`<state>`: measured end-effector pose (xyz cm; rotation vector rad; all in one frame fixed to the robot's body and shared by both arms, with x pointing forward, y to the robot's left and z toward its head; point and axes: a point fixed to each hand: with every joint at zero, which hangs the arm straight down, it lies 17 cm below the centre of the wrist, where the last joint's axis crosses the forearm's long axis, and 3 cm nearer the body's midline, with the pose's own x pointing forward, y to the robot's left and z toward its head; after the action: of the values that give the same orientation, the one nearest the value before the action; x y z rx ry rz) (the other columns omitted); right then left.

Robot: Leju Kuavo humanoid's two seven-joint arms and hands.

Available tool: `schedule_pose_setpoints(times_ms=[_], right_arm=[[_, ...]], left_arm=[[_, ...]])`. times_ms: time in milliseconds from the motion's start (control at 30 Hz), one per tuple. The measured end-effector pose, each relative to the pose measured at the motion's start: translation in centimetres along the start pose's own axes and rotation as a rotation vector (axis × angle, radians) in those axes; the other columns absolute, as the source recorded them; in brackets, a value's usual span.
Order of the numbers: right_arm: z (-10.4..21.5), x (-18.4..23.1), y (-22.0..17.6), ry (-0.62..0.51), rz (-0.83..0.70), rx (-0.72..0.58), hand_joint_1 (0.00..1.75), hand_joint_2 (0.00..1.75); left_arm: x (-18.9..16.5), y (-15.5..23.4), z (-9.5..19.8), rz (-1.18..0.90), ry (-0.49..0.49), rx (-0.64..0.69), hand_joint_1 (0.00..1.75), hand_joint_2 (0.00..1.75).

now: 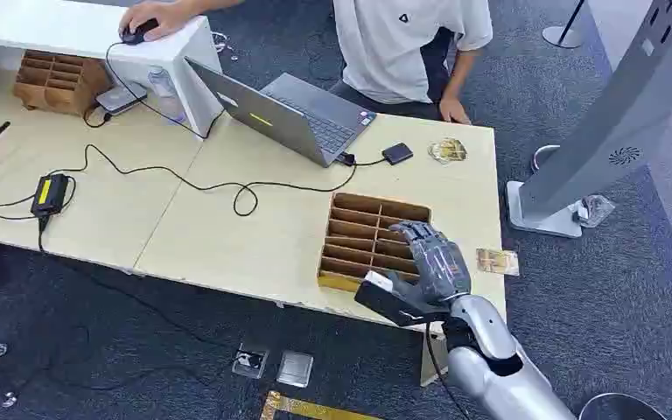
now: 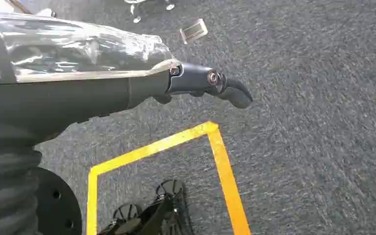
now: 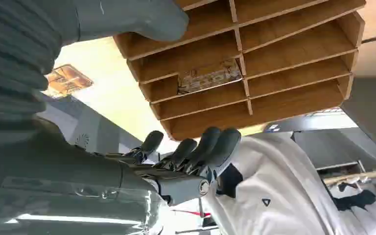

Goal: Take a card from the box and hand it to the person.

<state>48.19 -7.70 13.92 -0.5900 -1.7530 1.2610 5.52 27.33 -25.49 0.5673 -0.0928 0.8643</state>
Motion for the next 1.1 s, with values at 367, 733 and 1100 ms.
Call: schedule_pose_setpoints(times_ms=[367, 733, 1100], right_arm=[[-1.3, 0.5, 0.7, -0.007, 0.003, 0.017, 0.56, 1.75], [-2.4, 1.7, 1.0, -0.032, 0.015, 0.016, 0.54, 1.75], [-3.2, 2.1, 1.4, -0.046, 0.021, 0.014, 0.63, 1.75]], left_arm=[[-0.2, 0.0, 0.0, -0.013, 0.009, 0.004, 0.00, 1.75], [-0.2, 0.0, 0.1, -0.014, 0.002, 0.003, 0.00, 1.75], [-0.2, 0.1, 0.1, -0.021, 0.004, 0.009, 0.00, 1.75]])
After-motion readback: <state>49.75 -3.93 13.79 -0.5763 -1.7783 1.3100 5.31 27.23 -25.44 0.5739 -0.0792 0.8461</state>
